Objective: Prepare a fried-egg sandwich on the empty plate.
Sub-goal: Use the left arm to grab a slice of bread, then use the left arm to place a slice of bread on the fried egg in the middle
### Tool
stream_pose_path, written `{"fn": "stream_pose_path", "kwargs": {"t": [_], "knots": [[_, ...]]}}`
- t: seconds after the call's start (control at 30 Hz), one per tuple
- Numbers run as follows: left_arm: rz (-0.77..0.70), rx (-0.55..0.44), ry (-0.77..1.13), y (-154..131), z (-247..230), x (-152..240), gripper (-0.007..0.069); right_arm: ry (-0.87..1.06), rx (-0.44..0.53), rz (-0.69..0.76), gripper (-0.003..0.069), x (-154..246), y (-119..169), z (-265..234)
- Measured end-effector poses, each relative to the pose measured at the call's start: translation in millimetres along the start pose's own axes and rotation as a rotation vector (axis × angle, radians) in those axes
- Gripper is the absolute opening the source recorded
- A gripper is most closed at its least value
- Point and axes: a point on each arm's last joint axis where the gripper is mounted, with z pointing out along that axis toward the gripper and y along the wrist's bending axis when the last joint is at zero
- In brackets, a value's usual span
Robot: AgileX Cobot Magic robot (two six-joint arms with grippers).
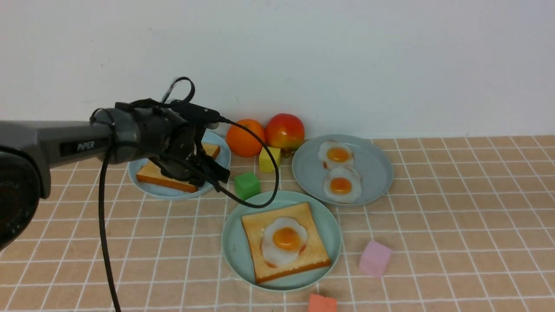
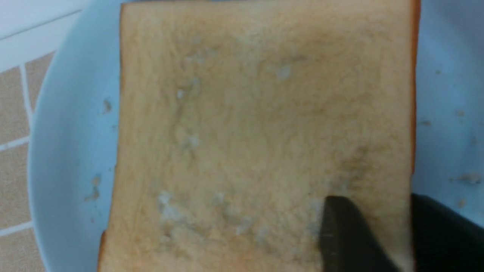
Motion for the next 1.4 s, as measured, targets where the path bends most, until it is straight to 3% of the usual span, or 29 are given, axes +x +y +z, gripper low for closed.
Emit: {"fn": "stream_pose_path", "kwargs": {"t": [0.13, 0.23, 0.33, 0.43, 0.53, 0.57, 0.6, 0.67, 0.77, 1.0, 1.4], "knots": [[0.014, -0.015, 0.009, 0, -12, -4, 0.0033, 0.008, -0.002, 0.001, 0.0040, 1, 0, 0], [0.017, -0.030, -0.010, 4, -34, -13, 0.0018, 0.008, -0.002, 0.001, 0.0041, 1, 0, 0], [0.036, -0.038, -0.086, 6, -94, -30, 0.0018, 0.009, -0.002, 0.001, 0.0043, 1, 0, 0], [0.177, 0.009, -0.146, -12, -137, -26, 0.0018, 0.009, -0.002, 0.001, 0.0045, 1, 0, 0], [0.444, 0.115, -0.219, -50, -177, -3, 0.0018, 0.006, -0.001, 0.000, 0.0051, 1, 0, -1], [0.440, 0.121, -0.212, -51, -175, 0, 0.0018, 0.006, -0.001, 0.000, 0.0051, 1, 0, -1], [0.566, 0.180, -0.229, -71, -184, 16, 0.0018, -0.003, 0.000, -0.001, 0.0053, 1, 0, -1], [0.713, 0.255, -0.217, -94, -184, 39, 0.0018, -0.020, -0.001, -0.002, 0.0053, 1, 1, -3], [0.793, 0.303, -0.189, -108, -172, 56, 0.0018, -0.042, -0.013, 0.000, 0.0057, 1, 3, -5], [0.896, 0.314, -0.201, -121, -138, 63, 0.0018, -0.066, -0.031, 0.000, 0.0065, 3, 6, -11], [0.837, 0.351, -0.169, -128, -124, 68, 0.0018, -0.066, -0.034, 0.001, 0.0082, 3, 7, -11]]}}
